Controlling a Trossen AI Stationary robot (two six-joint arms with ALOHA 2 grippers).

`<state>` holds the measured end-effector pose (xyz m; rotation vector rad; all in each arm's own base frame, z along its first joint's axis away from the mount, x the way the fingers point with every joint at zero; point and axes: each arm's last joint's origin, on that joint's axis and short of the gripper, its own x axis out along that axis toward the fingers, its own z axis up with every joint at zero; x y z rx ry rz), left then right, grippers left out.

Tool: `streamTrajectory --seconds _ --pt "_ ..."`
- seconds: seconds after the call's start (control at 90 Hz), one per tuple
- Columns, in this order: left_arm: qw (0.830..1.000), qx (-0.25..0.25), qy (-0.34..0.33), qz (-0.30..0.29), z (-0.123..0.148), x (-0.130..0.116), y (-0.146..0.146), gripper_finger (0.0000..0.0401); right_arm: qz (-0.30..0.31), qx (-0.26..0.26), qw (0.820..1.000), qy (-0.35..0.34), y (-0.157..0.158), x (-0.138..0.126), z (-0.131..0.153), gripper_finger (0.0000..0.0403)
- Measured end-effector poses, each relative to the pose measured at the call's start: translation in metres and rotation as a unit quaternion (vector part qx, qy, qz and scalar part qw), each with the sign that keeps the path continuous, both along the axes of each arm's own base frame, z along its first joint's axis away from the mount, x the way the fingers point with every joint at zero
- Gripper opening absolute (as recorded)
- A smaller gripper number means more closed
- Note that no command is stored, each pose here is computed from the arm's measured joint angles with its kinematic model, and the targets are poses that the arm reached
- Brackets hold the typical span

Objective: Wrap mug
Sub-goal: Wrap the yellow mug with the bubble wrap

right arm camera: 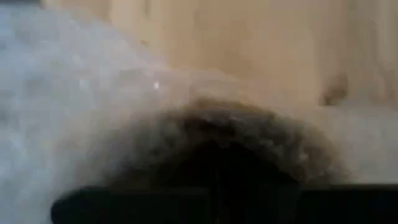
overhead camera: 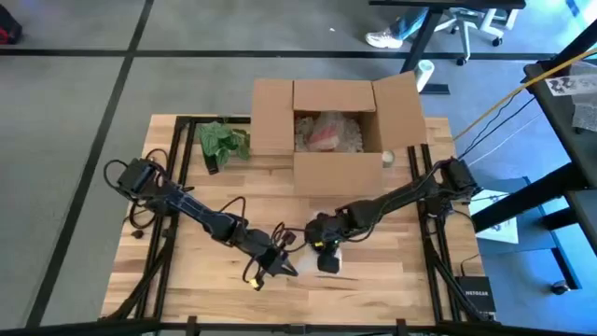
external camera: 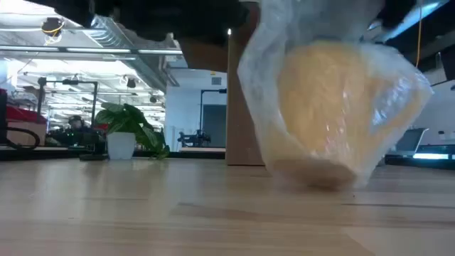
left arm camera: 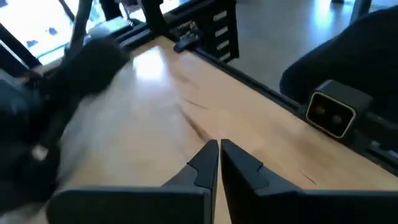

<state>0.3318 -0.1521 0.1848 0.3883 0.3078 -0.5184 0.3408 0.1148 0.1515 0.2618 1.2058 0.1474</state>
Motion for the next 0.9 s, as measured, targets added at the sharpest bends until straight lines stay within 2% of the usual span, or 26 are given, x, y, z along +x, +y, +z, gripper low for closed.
streamTrajectory --seconds 0.4,0.589,0.778,0.844,0.9 --pt "0.999 0.008 0.035 0.018 -0.006 -0.003 0.003 0.0 -0.013 -0.01 1.0 -0.001 0.0 0.001 0.001 0.0" --pt "0.999 0.008 0.037 0.019 -0.006 -0.003 0.004 0.0 0.034 0.082 0.994 -0.056 0.008 0.013 0.005 0.0" --pt "0.999 0.008 0.039 0.02 -0.007 -0.003 0.004 0.0 -0.031 0.008 0.999 0.035 0.0 -0.002 -0.002 0.0" --pt "0.999 0.009 0.039 0.02 -0.007 -0.003 0.004 0.0 -0.021 0.019 0.999 0.036 0.003 -0.003 -0.003 0.0" --pt "0.999 0.009 0.038 0.02 -0.007 -0.003 0.004 0.0 0.008 0.047 0.999 0.002 0.011 0.002 -0.002 0.0"
